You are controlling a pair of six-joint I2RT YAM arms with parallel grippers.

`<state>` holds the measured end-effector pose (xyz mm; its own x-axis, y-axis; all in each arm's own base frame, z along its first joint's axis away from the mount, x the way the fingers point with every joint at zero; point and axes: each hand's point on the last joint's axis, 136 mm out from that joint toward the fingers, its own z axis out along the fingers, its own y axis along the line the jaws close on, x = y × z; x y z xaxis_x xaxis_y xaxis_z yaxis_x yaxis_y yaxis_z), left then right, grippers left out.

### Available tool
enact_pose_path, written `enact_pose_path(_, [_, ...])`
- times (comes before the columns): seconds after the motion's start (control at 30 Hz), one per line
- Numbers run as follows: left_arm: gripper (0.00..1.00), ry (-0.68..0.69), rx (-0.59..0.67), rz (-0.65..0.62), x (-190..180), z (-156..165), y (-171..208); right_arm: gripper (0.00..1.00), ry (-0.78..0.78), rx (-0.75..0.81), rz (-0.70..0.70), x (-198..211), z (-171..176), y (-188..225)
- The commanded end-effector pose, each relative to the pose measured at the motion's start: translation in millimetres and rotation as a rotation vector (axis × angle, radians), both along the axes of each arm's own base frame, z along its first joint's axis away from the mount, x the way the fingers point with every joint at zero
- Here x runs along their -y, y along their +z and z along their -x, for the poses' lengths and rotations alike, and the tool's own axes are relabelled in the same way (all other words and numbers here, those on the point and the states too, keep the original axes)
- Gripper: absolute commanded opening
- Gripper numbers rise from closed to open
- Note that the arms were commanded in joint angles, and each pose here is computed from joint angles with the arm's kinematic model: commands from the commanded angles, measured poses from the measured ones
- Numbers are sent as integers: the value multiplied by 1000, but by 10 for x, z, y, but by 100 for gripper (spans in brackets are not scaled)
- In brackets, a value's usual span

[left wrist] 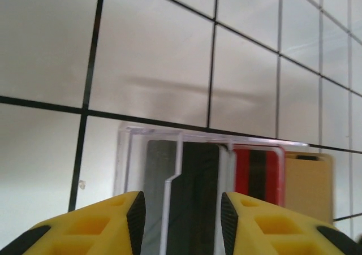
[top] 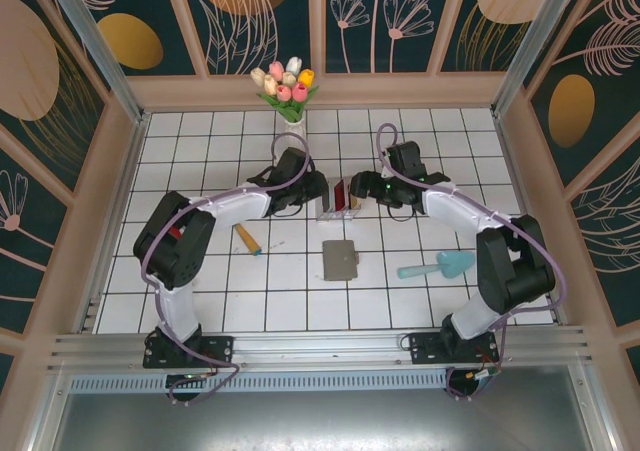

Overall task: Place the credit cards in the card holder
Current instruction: Move the storage box to the center of the table.

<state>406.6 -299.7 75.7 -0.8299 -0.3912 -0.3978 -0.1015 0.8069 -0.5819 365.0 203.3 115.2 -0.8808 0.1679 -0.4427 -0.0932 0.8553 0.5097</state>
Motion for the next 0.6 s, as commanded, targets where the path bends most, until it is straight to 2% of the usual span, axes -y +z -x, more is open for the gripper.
enact_pose_path(0.0, [38, -13, -41, -49, -24, -4, -167, 77, -13, 47, -2, -2, -24, 247])
enact_pose_path(0.07, [33, -22, -55, -46, 6, -9, -218, 77, -16, 54, -4, 7, -18, 277])
enact_pose_path(0.2, [30, -46, -83, -30, 59, 33, -308, 77, -18, 56, 3, 30, 8, 302])
enact_pose_path(0.4, [18, -74, -136, 9, 87, 183, -401, 77, -28, 65, 52, 86, 49, 346])
enact_pose_path(0.57, [16, -61, -172, 59, 48, 355, -411, 77, -27, 75, 74, 89, 82, 390])
